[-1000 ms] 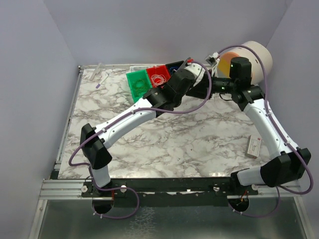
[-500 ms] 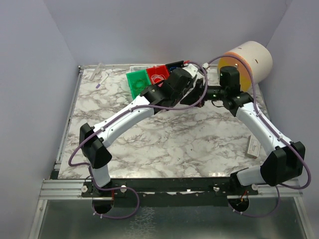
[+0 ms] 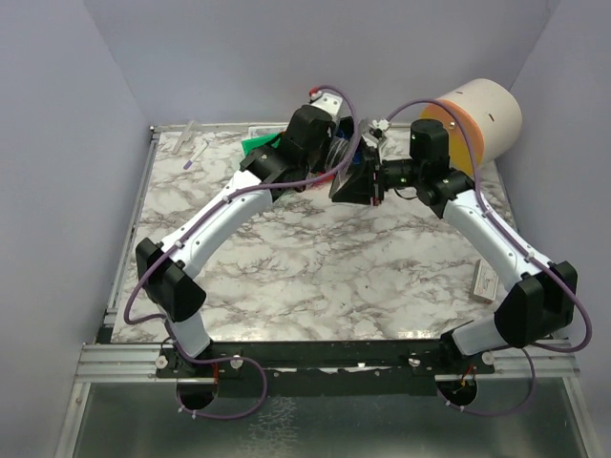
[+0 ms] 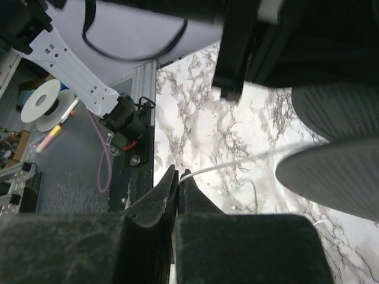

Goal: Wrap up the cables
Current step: Wrap the cable around the cable reel.

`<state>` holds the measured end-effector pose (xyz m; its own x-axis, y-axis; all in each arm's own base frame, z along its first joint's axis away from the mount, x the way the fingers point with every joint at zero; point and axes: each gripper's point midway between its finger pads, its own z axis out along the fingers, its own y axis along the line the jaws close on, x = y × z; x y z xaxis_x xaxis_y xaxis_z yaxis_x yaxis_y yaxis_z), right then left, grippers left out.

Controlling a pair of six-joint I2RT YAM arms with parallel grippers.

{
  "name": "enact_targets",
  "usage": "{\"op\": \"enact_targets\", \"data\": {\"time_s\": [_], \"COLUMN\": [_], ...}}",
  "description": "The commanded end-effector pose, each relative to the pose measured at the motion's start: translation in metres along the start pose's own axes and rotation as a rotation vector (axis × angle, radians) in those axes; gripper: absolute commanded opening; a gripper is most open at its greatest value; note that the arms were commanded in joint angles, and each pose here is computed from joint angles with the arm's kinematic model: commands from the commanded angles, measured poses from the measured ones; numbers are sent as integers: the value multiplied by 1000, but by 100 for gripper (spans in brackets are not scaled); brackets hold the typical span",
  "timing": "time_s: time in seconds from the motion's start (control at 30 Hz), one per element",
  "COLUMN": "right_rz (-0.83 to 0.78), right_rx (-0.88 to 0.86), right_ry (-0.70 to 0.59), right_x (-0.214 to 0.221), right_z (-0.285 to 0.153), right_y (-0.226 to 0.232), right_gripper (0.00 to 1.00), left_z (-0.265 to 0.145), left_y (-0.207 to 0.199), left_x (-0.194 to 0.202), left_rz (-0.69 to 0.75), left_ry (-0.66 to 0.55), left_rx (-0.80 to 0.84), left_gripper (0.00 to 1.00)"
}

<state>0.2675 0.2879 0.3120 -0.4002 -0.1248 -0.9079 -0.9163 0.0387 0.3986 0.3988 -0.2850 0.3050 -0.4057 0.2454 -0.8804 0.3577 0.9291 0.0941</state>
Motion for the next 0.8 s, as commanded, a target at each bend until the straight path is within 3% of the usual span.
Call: {"op": "enact_targets", "data": {"time_s": [0.0,0.23,0.47,0.63,0.77], "right_rz": [72,100,85,88,73], "right_rx": [-137,-26,315,653,757], "right_ry": [43,57,35,63,27], "right_x": [30,65,61,73,71], "right_z": [5,8,4,-23,-38], "right_y": [21,-5,-70,-125,-141], "right_gripper": [1,1,0,0,0], "left_z": [-10,-21,-31,-46,-57], "left_y": [48,61,34,31,22], "left_x": [-57,-65,-63,-72,-74], "left_rz": [-280,-403,-412,-419,-414], "left_ry": [-173,-191,-175,-192,-191], "left_rx": [1,140,340,433,524], "left_gripper": [0,0,0,0,0]}}
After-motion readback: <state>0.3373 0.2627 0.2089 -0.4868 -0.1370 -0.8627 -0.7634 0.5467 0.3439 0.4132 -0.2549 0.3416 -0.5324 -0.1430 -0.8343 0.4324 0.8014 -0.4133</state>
